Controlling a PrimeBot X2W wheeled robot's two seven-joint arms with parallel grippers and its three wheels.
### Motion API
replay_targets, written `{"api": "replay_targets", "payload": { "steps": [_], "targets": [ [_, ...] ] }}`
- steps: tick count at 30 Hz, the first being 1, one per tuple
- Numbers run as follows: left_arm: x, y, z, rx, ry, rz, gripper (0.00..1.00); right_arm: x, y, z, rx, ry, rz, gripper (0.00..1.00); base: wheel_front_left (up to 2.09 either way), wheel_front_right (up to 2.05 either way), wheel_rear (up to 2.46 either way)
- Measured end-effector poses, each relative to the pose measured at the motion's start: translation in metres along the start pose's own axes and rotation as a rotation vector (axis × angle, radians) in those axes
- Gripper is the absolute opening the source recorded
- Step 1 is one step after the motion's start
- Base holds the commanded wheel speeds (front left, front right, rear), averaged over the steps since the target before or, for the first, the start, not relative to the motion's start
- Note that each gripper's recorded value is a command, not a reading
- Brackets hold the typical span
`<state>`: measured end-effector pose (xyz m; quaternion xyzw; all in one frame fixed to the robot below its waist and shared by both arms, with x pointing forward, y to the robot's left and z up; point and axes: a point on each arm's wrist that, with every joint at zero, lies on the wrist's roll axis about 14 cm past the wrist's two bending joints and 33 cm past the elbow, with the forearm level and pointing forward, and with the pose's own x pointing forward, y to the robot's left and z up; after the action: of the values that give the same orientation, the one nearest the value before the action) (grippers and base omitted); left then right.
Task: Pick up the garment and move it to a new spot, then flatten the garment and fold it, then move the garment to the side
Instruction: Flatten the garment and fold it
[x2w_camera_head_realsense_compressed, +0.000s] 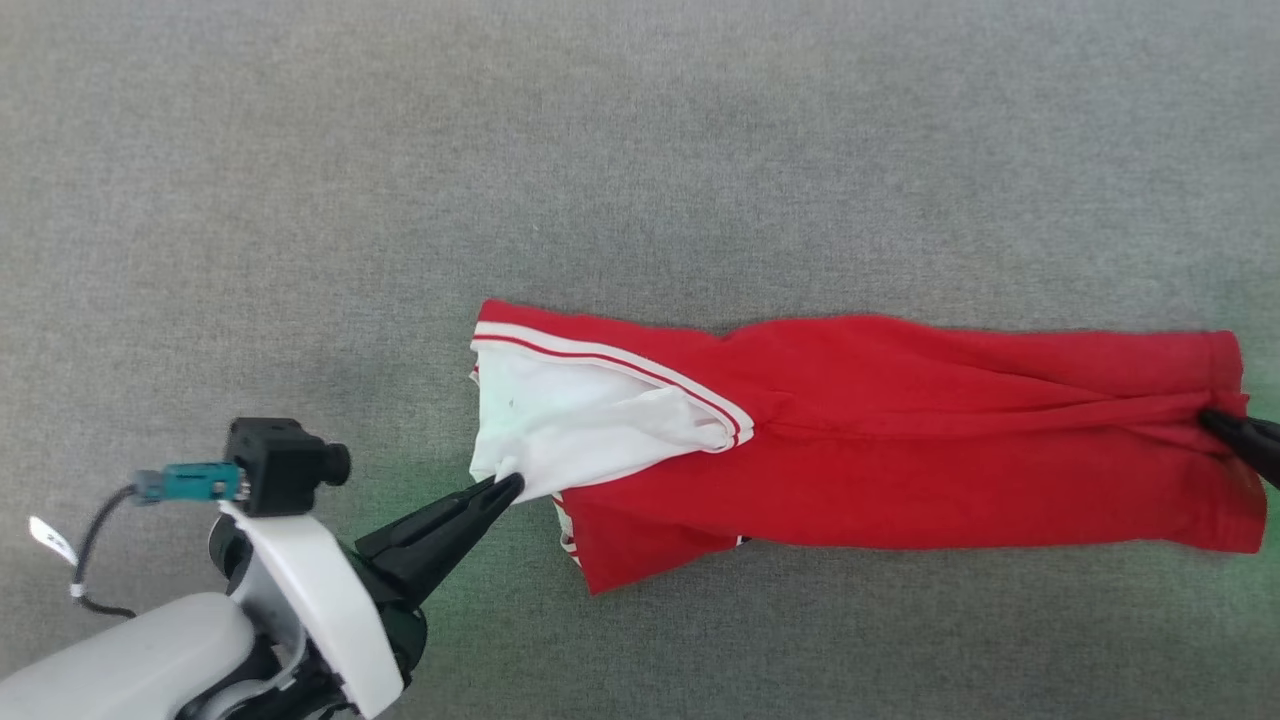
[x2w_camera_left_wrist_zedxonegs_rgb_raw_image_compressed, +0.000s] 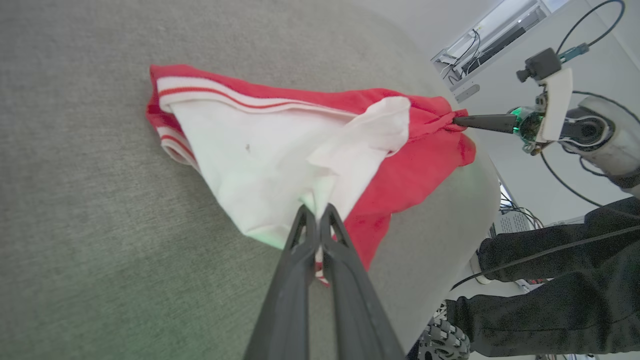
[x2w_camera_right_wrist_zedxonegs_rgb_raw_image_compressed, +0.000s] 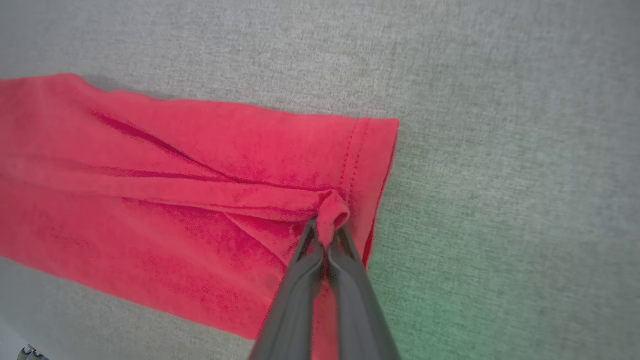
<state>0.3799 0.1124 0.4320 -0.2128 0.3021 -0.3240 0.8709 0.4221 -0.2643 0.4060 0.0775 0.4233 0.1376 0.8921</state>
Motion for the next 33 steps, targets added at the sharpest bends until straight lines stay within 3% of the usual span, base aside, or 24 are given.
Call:
{"api": "replay_targets", "payload": {
  "steps": [12, 13, 14, 15, 16, 17, 18, 20, 26, 28, 33],
  "targets": [
    [0.030, 0.038, -0.032, 0.004, 0.082, 0.074, 0.00, 0.033, -0.010, 0.000, 0.027, -0.025, -0.043, 0.00, 0.00, 0.00, 0.00],
    [0.032, 0.039, -0.032, 0.003, 0.081, 0.073, 0.01, 0.034, -0.009, 0.000, 0.026, -0.025, -0.043, 0.09, 0.00, 0.00, 0.00],
    [0.035, 0.041, -0.031, -0.001, 0.066, 0.072, 0.11, 0.035, -0.009, 0.000, 0.017, -0.028, -0.046, 0.29, 0.00, 0.00, 0.00],
    [0.035, 0.041, -0.031, -0.001, 0.066, 0.072, 0.26, 0.035, -0.009, 0.000, 0.017, -0.028, -0.046, 0.47, 0.00, 0.00, 0.00],
    [0.037, 0.042, -0.029, -0.002, 0.055, 0.076, 0.47, 0.034, -0.008, 0.001, 0.004, -0.028, -0.043, 0.80, 0.00, 0.00, 0.00],
    [0.037, 0.042, -0.028, -0.002, 0.047, 0.077, 0.62, 0.034, -0.006, 0.002, -0.004, -0.029, -0.040, 1.00, 0.00, 0.00, 0.00],
    [0.037, 0.043, -0.027, -0.002, 0.041, 0.079, 0.86, 0.032, -0.006, 0.003, -0.006, -0.029, -0.039, 1.00, 0.00, 0.00, 0.00],
    [0.036, 0.043, -0.023, -0.009, 0.012, 0.084, 1.00, 0.029, -0.004, 0.004, -0.011, -0.029, -0.033, 1.00, 0.00, 0.00, 0.00],
    [0.024, 0.040, -0.012, -0.054, -0.081, 0.116, 1.00, 0.013, -0.015, 0.009, 0.021, -0.042, -0.062, 1.00, 0.00, 0.00, 0.00],
    [0.016, 0.047, 0.006, -0.064, -0.186, 0.166, 1.00, 0.014, -0.019, 0.005, 0.056, -0.021, -0.069, 1.00, 0.00, 0.00, 0.00],
    [-0.003, 0.056, 0.005, -0.074, -0.286, 0.255, 1.00, 0.021, -0.013, -0.005, 0.110, 0.023, -0.050, 1.00, 0.00, 0.00, 0.00]
  ]
}}
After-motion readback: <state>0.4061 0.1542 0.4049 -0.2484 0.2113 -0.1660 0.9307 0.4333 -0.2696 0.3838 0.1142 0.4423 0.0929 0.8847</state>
